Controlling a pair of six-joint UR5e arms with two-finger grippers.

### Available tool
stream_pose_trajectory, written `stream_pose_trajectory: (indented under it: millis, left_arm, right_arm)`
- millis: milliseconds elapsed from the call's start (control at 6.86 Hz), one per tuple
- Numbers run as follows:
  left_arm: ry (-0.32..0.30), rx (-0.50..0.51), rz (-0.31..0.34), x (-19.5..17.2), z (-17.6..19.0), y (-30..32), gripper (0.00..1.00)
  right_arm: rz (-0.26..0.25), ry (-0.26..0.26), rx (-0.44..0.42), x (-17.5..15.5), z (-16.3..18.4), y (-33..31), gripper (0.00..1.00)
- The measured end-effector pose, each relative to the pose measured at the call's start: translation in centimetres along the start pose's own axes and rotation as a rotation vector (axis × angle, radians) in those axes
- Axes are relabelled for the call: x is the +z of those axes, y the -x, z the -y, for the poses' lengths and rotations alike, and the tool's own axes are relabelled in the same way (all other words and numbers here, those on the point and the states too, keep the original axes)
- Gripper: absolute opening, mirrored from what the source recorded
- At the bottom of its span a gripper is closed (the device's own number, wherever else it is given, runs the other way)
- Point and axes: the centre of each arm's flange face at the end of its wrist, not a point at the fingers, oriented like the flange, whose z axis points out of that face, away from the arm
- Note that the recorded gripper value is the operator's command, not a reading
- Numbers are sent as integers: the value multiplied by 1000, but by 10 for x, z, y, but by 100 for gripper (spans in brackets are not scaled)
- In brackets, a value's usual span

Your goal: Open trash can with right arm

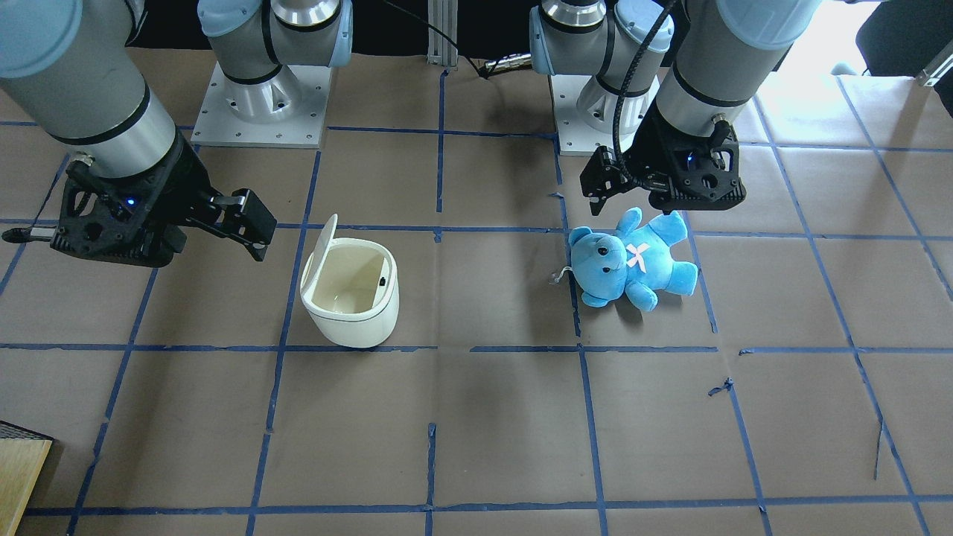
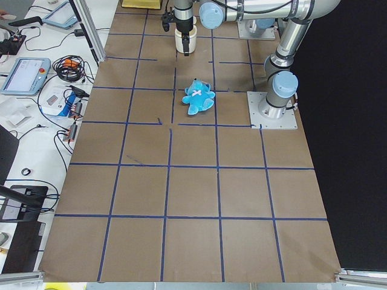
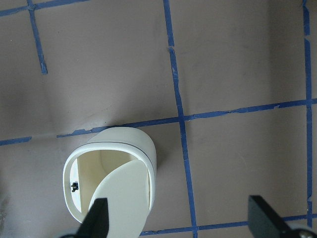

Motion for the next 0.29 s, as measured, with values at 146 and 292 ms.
stream_pose_trajectory:
  millis: [146, 292]
  left_arm:
    - [0, 0, 0, 0, 0, 0, 100]
    - [0, 0, 0, 0, 0, 0, 100]
  right_arm:
    - [-4, 2, 1, 1, -2, -1, 100]
    - [-6, 3, 1, 1, -4, -2, 100]
